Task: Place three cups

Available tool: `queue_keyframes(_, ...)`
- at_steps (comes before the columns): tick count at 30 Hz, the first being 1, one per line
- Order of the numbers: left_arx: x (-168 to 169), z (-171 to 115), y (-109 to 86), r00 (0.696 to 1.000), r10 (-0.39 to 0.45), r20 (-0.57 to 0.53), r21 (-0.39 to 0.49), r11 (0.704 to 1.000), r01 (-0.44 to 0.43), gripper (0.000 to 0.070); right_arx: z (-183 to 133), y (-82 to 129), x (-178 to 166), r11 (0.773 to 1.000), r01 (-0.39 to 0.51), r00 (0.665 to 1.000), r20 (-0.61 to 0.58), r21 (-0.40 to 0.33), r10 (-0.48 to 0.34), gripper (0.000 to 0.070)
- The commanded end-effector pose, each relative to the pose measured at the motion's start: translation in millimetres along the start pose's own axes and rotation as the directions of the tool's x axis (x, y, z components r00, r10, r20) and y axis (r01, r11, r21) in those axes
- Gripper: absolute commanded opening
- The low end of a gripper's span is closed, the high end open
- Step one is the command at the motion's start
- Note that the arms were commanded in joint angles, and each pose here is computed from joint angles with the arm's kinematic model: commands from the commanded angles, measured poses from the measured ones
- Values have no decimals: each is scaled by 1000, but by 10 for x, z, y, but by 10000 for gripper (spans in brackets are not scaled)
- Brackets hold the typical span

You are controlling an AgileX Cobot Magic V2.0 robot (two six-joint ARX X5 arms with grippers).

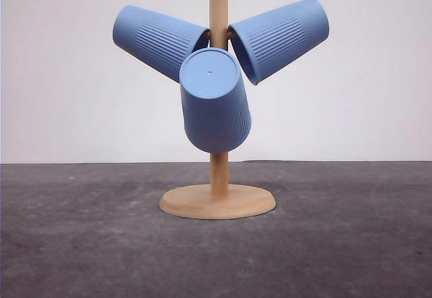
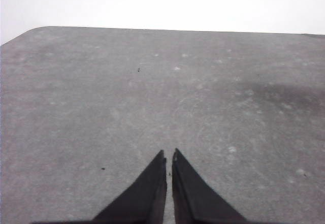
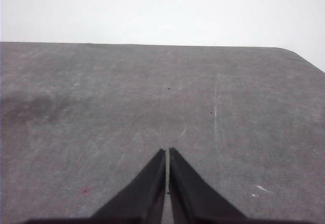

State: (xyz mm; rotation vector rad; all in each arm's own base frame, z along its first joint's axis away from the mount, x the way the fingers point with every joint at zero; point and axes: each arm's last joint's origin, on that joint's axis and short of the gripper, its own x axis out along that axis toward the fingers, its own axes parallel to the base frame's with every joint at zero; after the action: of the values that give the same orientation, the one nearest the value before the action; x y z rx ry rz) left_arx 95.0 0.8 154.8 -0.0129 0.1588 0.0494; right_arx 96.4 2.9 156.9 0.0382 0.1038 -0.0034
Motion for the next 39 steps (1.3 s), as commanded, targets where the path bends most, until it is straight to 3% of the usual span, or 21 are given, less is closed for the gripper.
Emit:
queue_keyframes(1, 14, -50, 3, 1000, 6, -17, 7, 1000, -6, 0, 6, 0, 2, 1000, 0, 1000, 10, 13, 0, 6)
queue_keyframes(39, 14, -50, 3, 1000, 6, -17, 7, 1000, -6, 0, 6, 0, 2, 1000, 0, 1000, 10, 13, 0, 6)
